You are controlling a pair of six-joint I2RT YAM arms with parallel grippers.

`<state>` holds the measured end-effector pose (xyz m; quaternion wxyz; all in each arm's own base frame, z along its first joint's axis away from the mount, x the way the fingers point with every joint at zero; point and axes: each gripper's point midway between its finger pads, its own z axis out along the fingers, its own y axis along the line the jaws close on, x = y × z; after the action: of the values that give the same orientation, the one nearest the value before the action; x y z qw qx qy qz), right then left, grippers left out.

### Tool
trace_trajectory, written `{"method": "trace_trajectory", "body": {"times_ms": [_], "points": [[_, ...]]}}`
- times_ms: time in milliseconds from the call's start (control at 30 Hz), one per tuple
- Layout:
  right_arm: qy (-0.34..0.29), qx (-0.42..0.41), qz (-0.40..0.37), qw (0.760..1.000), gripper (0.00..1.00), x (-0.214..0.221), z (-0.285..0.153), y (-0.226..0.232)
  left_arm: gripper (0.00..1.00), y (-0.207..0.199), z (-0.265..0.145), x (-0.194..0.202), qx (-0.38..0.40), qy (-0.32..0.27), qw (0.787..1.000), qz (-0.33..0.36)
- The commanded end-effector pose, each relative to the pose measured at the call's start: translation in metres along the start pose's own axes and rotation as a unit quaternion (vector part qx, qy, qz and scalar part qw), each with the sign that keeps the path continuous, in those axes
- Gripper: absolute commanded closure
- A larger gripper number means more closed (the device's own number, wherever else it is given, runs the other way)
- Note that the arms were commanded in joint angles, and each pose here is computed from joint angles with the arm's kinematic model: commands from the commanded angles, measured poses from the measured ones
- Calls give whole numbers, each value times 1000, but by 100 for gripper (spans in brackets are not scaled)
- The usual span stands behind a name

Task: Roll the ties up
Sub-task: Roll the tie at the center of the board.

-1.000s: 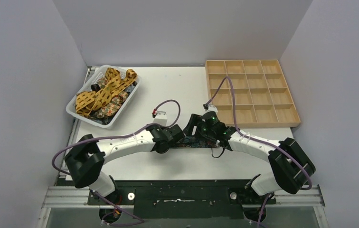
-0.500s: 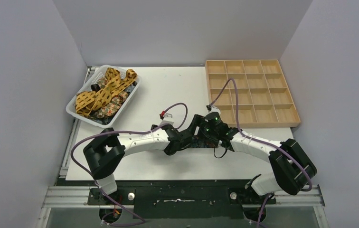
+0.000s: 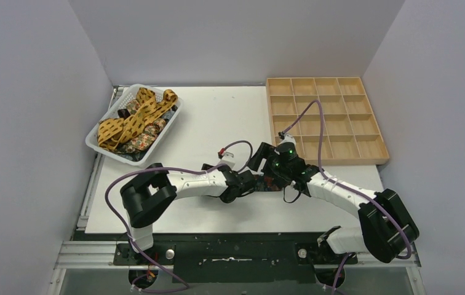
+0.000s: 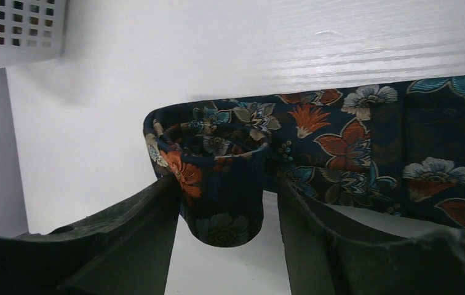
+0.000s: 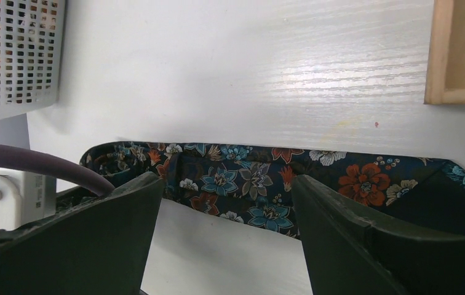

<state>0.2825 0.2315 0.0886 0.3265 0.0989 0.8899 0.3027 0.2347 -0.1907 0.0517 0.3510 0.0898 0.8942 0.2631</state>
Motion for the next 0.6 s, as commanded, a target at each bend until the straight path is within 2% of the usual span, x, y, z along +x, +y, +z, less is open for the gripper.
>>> {"method": "trace_trajectory", "body": {"times_ms": [0, 133, 267, 467, 567], "points": [[-28, -9, 6, 1000, 21, -13, -5, 4, 40, -27, -10, -18, 59, -8, 998, -38], [-26, -13, 7, 1000, 20, -12, -5, 4, 32, -41, -26, -33, 123, -13, 990, -73], [-29, -32, 1, 999, 19, -15, -7, 13, 27, -48, -46, -55, 206, -27, 969, -132], [-28, -79, -15, 996, 15, -17, -9, 31, 25, -13, -60, -71, 278, -40, 929, -242], [-13, -165, -59, 984, 11, -10, -12, 60, 23, 20, -61, -72, 297, -48, 904, -305]]}}
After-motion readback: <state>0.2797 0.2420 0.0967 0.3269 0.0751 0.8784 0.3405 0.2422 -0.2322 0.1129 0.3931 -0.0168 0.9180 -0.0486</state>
